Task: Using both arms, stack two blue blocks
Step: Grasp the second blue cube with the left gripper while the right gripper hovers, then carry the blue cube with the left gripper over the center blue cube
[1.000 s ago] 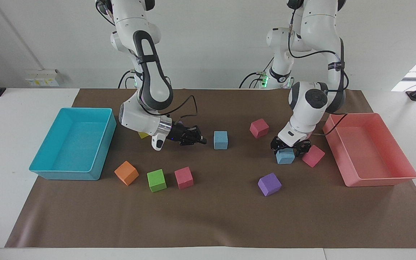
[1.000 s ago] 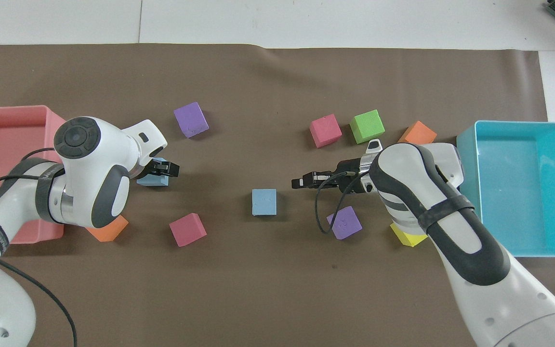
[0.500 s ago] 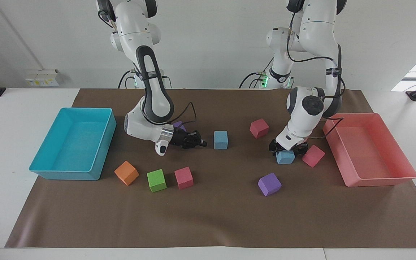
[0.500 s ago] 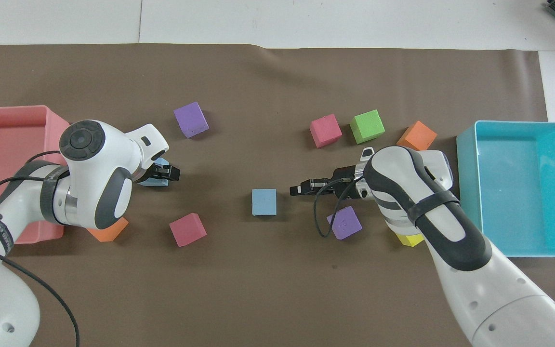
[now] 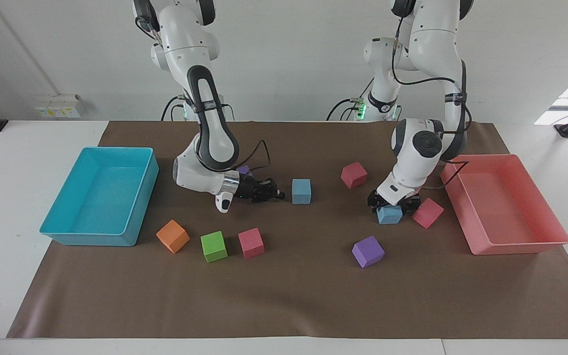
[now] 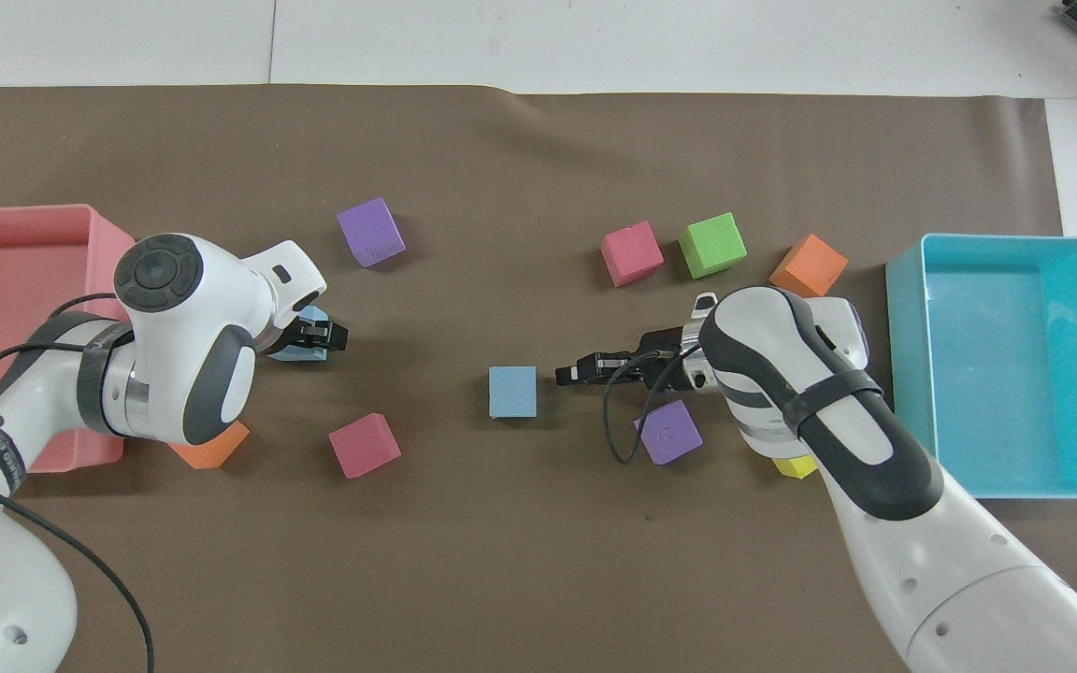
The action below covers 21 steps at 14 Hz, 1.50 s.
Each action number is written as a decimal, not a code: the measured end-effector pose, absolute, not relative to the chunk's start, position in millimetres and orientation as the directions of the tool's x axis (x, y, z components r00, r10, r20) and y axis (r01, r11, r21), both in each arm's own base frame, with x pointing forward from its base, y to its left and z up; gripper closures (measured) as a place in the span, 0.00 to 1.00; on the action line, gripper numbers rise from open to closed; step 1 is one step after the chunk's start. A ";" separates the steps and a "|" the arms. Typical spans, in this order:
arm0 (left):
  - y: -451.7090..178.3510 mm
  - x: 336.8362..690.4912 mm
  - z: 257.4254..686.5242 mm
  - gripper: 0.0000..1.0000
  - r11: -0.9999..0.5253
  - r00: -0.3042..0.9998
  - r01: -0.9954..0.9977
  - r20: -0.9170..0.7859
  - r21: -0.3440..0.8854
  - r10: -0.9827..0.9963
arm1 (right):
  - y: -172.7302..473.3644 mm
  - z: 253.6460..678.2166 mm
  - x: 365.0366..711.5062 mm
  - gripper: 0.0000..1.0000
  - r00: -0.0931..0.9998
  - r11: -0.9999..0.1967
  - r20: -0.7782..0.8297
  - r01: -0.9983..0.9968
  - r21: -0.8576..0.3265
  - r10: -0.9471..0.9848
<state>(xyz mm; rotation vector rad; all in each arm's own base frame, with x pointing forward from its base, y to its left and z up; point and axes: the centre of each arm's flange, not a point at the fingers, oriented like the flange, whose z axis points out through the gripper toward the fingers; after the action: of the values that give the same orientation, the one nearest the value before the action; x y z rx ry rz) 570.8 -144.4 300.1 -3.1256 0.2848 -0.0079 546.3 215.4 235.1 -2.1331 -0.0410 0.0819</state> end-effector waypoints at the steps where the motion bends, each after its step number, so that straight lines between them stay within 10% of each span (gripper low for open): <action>1: -144.4 570.9 300.2 0.21 -0.984 0.984 -0.181 0.005 -0.003 -0.181 | 215.4 235.1 546.3 0.99 0.997 -0.534 -0.043 -0.003 -0.845 0.062; 7: -151.6 572.3 312.6 0.38 -0.986 0.985 -0.169 0.027 -0.001 -0.169 | 215.5 235.1 546.2 0.99 0.997 -0.534 -0.043 -0.003 -0.845 0.062; 21: -343.3 513.1 413.5 0.40 -0.995 0.993 -0.101 0.057 0.013 -0.100 | 215.5 235.1 546.2 0.99 0.997 -0.534 -0.043 -0.003 -0.845 0.062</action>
<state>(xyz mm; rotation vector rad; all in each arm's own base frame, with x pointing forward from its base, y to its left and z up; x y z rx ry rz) 513.1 -343.3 413.5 -3.1525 0.1594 -0.0890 546.2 215.5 235.1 -2.1330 -0.0412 0.0820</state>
